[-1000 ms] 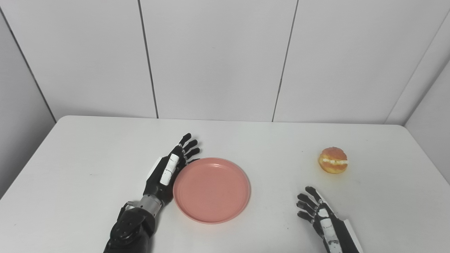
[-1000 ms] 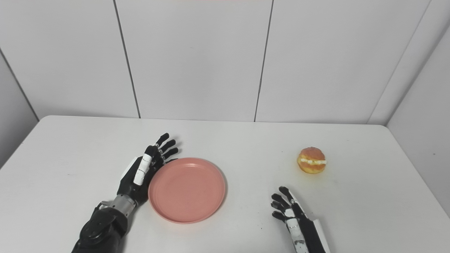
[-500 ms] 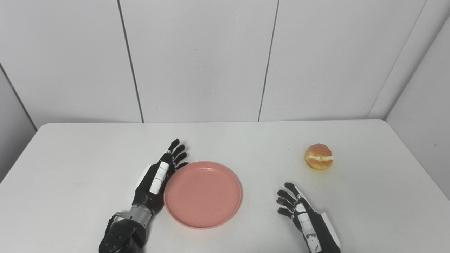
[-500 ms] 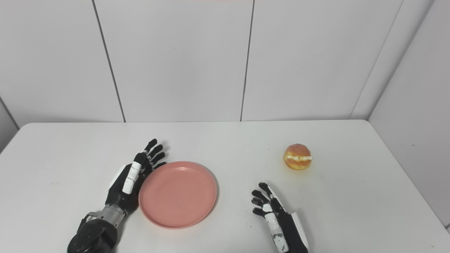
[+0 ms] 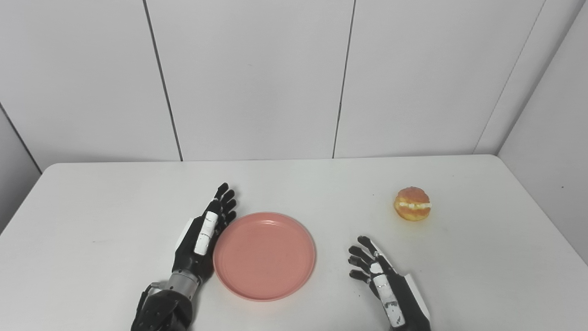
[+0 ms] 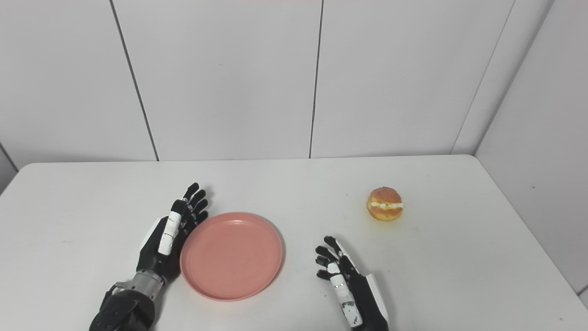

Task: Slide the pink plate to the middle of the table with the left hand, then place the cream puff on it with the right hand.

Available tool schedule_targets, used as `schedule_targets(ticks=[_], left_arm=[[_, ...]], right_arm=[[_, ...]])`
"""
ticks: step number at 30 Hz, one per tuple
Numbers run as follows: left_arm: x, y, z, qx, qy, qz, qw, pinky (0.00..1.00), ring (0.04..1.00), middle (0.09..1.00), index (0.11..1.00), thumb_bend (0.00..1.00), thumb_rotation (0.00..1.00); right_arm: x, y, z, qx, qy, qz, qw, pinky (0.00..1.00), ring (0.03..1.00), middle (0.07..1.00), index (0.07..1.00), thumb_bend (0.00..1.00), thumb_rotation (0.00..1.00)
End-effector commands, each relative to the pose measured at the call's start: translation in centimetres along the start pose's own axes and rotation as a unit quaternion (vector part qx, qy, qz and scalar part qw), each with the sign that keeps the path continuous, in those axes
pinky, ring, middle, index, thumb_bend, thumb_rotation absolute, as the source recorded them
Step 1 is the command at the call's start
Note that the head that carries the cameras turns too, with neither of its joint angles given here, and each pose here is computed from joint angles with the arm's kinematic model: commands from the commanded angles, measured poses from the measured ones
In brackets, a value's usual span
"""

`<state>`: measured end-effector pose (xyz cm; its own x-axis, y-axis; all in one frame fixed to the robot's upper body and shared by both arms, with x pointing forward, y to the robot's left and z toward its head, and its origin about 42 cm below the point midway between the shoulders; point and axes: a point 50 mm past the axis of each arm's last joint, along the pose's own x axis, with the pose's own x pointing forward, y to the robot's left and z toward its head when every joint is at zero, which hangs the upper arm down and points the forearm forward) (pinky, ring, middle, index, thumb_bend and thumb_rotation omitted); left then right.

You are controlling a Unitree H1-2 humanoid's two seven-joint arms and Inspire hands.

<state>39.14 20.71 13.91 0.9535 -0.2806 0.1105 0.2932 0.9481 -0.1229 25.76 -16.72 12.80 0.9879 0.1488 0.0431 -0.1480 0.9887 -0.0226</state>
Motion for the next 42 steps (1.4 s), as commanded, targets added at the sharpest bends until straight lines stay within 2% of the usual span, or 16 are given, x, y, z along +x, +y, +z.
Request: schedule_targets(ticks=[1,8,11,12,16,19,25,28,31,33,36,38,39,41,42], left_arm=[[0.4,-0.8,0.7,-0.003,-0.008,-0.005,1.0,1.0,0.995,1.0,0.998,0.89,0.85],[0.4,-1.0,0.3,-0.005,0.0,-0.006,1.0,1.0,0.997,1.0,1.0,0.9,0.85],[0.4,-0.9,-0.1,-0.009,0.003,-0.01,1.0,1.0,1.0,1.0,1.0,0.89,0.85],[0.5,-1.0,-0.2,-0.011,0.004,-0.011,1.0,1.0,1.0,1.0,1.0,0.88,0.85],[0.5,-1.0,-0.5,-0.016,0.007,-0.017,1.0,1.0,1.0,1.0,1.0,0.88,0.84],[0.5,-1.1,-0.9,-0.021,0.01,-0.018,1.0,1.0,1.0,1.0,1.0,0.88,0.83],[0.6,-1.2,-1.2,-0.022,0.013,-0.015,1.0,1.0,0.996,1.0,1.0,0.88,0.84],[0.7,-1.2,-1.4,-0.029,0.016,-0.014,0.999,1.0,0.998,1.0,1.0,0.88,0.84],[0.7,-1.2,-1.5,-0.033,0.015,-0.012,0.999,1.0,0.999,1.0,1.0,0.88,0.84],[0.7,-1.2,-1.4,-0.034,0.014,-0.011,0.999,1.0,0.991,0.993,1.0,0.89,0.84],[0.6,-1.3,-1.3,-0.038,0.016,-0.011,0.999,1.0,0.994,0.994,1.0,0.89,0.83],[0.5,-1.3,-1.4,-0.039,0.017,-0.013,0.999,1.0,0.998,0.995,1.0,0.89,0.83],[0.5,-1.3,-1.4,-0.039,0.018,-0.013,0.999,1.0,0.997,0.998,1.0,0.89,0.83],[0.5,-1.4,-1.4,-0.042,0.018,-0.012,0.999,1.0,0.99,0.995,1.0,0.88,0.82],[0.5,-1.4,-1.4,-0.043,0.019,-0.012,0.999,1.0,0.99,0.995,1.0,0.88,0.82]], right_arm=[[0.1,0.8,0.1,0.007,0.007,0.016,1.0,0.79,0.849,0.854,0.91,0.9,1.0],[0.1,0.3,-0.1,0.005,-0.008,0.004,1.0,0.79,0.849,0.865,0.907,0.91,1.0],[0.0,-0.1,0.2,-0.024,-0.033,-0.015,0.999,0.77,0.847,0.869,0.903,0.88,1.0],[-0.1,-0.3,0.6,-0.04,-0.043,-0.024,0.998,0.75,0.842,0.866,0.901,0.83,1.0],[0.1,-1.9,3.1,-0.111,-0.092,-0.054,0.988,0.72,0.823,0.858,0.892,0.78,0.97],[0.3,-3.0,5.3,-0.15,-0.117,-0.066,0.98,0.71,0.823,0.855,0.89,0.83,0.96],[1.5,-4.6,8.4,-0.213,-0.149,-0.072,0.963,0.65,0.795,0.845,0.885,0.85,0.93],[2.2,-5.3,9.7,-0.246,-0.157,-0.075,0.954,0.68,0.803,0.846,0.883,0.86,0.93],[3.2,-6.1,11.2,-0.297,-0.166,-0.072,0.937,0.7,0.803,0.857,0.893,0.91,0.88],[3.4,-6.4,11.8,-0.318,-0.168,-0.067,0.931,0.7,0.825,0.88,0.903,0.95,0.82],[4.1,-7.1,13.4,-0.362,-0.18,-0.06,0.913,0.7,0.822,0.879,0.894,0.99,0.74],[4.5,-7.5,14.2,-0.388,-0.184,-0.053,0.902,0.67,0.8,0.864,0.886,1.0,0.66],[4.7,-7.7,14.6,-0.4,-0.184,-0.05,0.896,0.69,0.829,0.882,0.886,1.0,0.56],[5.2,-8.3,15.3,-0.427,-0.181,-0.047,0.885,0.7,0.855,0.9,0.877,1.0,0.43],[5.6,-8.6,15.5,-0.441,-0.174,-0.044,0.879,0.7,0.856,0.901,0.876,1.0,0.43]])
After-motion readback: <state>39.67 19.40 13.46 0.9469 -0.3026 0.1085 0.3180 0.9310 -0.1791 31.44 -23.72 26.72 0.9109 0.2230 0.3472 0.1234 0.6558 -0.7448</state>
